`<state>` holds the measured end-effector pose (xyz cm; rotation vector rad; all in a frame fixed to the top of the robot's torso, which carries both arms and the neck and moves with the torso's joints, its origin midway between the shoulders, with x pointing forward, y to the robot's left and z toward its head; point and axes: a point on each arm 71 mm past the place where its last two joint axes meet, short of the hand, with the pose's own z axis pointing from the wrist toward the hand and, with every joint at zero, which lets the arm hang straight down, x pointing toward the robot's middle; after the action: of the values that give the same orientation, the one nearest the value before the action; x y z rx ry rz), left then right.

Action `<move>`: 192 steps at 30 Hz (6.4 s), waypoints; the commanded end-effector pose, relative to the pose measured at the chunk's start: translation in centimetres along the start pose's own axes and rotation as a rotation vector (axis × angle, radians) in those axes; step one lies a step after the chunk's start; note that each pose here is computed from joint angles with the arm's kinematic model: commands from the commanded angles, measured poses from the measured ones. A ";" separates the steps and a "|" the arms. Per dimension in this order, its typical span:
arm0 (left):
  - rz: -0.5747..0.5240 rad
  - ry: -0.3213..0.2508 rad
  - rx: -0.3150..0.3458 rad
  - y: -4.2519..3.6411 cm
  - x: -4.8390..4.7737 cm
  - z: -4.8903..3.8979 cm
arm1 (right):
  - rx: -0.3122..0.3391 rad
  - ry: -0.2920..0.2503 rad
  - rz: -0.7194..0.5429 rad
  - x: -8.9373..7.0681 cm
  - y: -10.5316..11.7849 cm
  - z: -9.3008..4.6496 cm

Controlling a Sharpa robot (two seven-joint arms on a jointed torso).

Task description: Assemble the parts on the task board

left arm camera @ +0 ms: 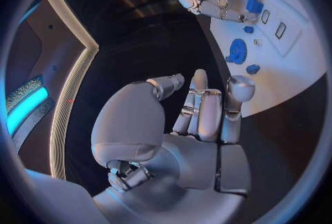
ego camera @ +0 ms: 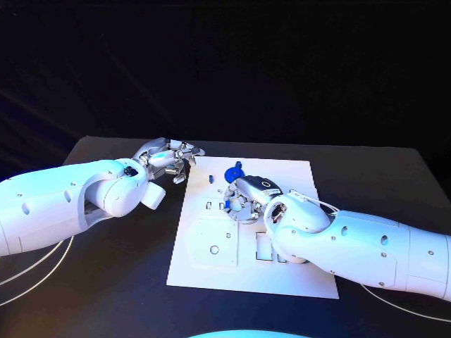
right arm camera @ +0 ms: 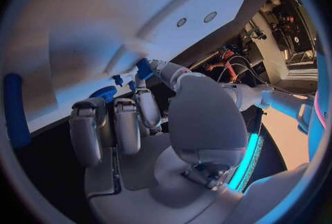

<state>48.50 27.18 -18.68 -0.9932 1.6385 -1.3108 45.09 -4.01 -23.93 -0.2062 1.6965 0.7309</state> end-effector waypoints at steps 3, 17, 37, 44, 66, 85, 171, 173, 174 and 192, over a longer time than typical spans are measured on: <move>0.005 0.027 0.000 -0.09 0.22 0.05 | -0.023 -0.011 -0.010 0.0 0.1 0.0; 0.032 0.033 -0.010 0.02 0.11 0.09 | -0.053 -0.036 0.010 -0.3 0.4 -0.3; 0.311 0.120 -0.152 0.67 1.03 0.66 | -0.067 -0.172 0.330 -7.9 -3.0 -3.4; 0.541 0.269 -0.401 0.46 2.05 1.23 | 0.066 -0.154 0.452 -10.9 -6.9 -5.2; 0.938 0.378 -0.522 -2.01 6.46 5.86 | 0.175 -0.147 0.452 -12.3 -10.8 -6.3; 0.981 0.448 -0.556 -0.61 9.31 7.68 | 0.189 -0.142 0.442 -12.4 -11.2 -6.3; 0.795 0.405 -0.571 0.30 7.81 6.08 | 0.199 -0.121 0.448 -12.1 -11.2 -6.0; 0.786 0.388 -0.566 0.22 7.52 5.86 | 0.200 -0.121 0.448 -12.1 -11.2 -6.0; 0.784 0.378 -0.563 0.18 7.38 5.77 | 0.200 -0.121 0.448 -12.1 -11.2 -6.0; 0.925 0.282 -0.508 1.37 8.02 5.29 | 0.202 -0.123 0.438 -12.1 -11.4 -6.0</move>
<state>50.06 18.25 -21.90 -0.2311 2.3588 -0.4471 49.25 -19.50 -16.17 0.3764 1.6933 0.8594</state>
